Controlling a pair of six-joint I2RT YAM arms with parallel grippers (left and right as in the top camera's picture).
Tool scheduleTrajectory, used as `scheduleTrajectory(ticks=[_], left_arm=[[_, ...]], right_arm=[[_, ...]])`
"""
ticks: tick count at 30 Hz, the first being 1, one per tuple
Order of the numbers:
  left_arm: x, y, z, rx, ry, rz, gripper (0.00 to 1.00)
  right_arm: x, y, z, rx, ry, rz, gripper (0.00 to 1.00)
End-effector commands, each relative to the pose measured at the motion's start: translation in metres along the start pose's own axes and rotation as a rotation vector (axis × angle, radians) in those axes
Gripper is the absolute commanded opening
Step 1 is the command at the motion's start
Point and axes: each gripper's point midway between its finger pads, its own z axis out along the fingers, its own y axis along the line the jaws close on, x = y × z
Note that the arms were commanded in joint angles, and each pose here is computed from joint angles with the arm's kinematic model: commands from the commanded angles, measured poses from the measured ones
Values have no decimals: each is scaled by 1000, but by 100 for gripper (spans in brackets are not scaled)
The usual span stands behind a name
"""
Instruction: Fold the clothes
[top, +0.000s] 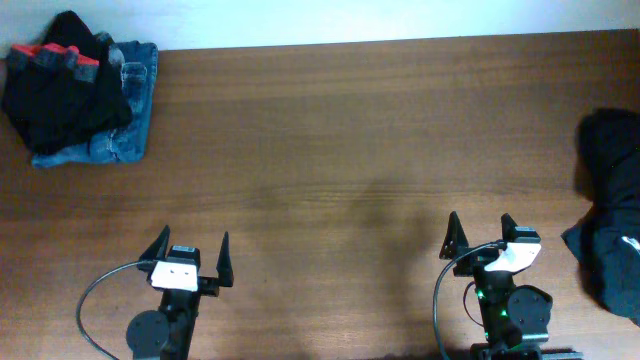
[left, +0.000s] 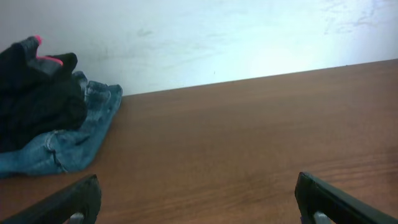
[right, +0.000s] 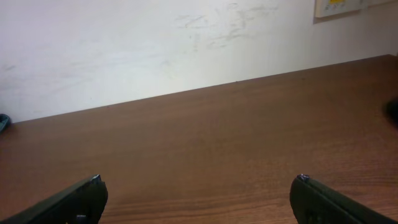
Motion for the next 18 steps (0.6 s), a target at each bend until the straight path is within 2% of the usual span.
scheduleTrajectory(ticks=[1, 18], left_arm=[[-2, -2, -1, 8, -17, 16, 99], [-1, -1, -1, 0, -16, 16, 99]], right_arm=[[1, -1, 0, 2, 0, -7, 99], [1, -1, 0, 2, -1, -7, 99]])
